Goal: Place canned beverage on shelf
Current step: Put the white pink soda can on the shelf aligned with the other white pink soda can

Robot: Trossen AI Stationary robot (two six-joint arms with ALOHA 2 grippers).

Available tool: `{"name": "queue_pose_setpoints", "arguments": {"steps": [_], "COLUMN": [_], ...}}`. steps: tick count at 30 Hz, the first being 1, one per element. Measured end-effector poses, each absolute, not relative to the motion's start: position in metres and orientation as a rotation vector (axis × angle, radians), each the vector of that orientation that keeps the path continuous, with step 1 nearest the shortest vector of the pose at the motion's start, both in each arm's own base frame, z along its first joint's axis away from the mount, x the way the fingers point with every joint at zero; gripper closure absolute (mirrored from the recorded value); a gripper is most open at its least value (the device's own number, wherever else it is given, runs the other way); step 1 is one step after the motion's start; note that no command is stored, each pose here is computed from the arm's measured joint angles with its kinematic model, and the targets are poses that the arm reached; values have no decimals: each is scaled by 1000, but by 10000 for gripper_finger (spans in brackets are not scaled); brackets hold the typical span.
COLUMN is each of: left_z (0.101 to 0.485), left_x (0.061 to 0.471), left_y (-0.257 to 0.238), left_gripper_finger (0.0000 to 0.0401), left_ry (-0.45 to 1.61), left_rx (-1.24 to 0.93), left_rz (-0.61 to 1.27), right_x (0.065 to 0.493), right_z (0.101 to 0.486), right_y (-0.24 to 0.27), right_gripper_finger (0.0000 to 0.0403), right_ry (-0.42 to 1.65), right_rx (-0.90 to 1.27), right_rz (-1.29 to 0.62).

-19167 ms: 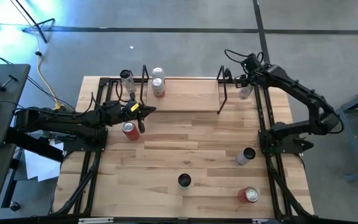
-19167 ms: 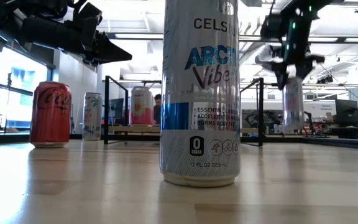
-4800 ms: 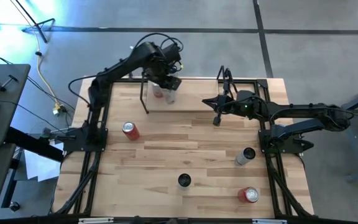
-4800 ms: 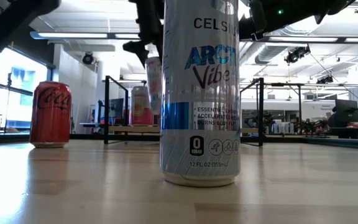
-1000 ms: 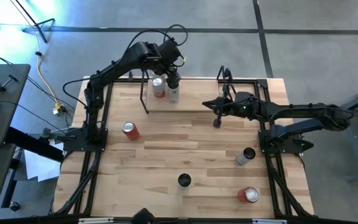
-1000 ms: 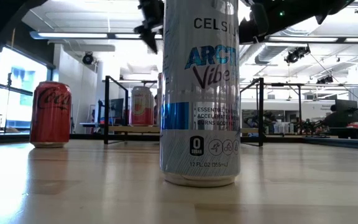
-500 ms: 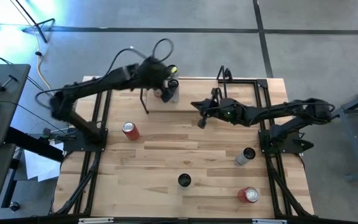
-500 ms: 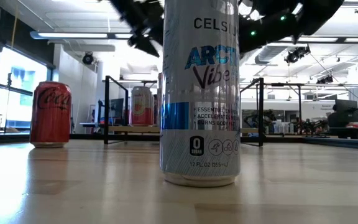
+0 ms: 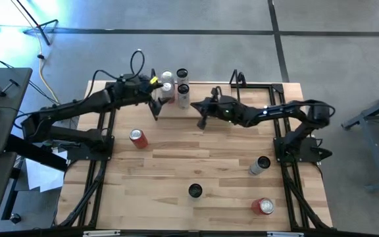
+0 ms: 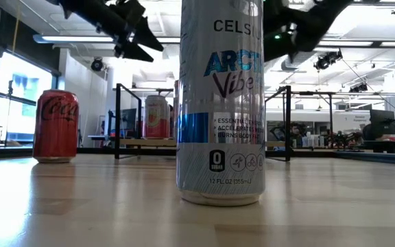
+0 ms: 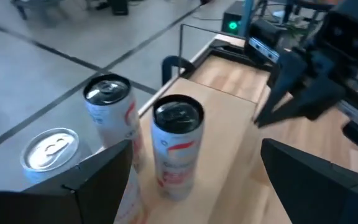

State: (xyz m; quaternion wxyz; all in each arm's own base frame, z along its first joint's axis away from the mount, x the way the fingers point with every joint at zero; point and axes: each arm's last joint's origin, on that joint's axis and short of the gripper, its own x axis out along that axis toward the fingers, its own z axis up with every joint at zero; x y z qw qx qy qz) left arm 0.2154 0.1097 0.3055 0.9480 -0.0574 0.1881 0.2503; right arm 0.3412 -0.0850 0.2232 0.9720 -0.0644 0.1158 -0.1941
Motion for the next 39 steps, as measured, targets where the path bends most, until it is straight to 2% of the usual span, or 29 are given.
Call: {"name": "queue_pose_setpoints", "arguments": {"steps": [4, 7, 10, 15, 17, 22, 25, 31, 39], "left_z": [297, 287, 281, 289, 289, 276, 267, 268, 260], "left_x": [223, 228, 233, 238, 239, 244, 250, 252, 248], "left_y": [114, 125, 136, 148, 154, 164, 168, 176, 184], "left_gripper_finger": [65, 103, 175, 339, 384, 380, 395, 398, 400], "left_ry": [419, 450, 437, 306, 280, 313, 340, 282, 330], "left_rx": [-94, -123, -135, -94, -88, -105, -96, -71, -98], "left_rz": [585, 651, 641, 583, 567, 567, 549, 565, 563], "right_x": [360, 368, 371, 370, 370, 369, 368, 368, 366], "right_z": [221, 220, 220, 218, 218, 219, 218, 218, 219], "right_y": [-93, -97, -97, -98, -100, -103, -107, -108, -116], "right_gripper_finger": [403, 403, 403, 403, 403, 403, 403, 403, 403], "right_ry": [281, 298, 302, 314, 315, 307, 304, 300, 288], "right_rx": [-130, -128, -128, -122, -122, -117, -91, -82, -56], "right_rz": [-402, -410, -407, -424, -435, -436, -435, -411, -420]}}
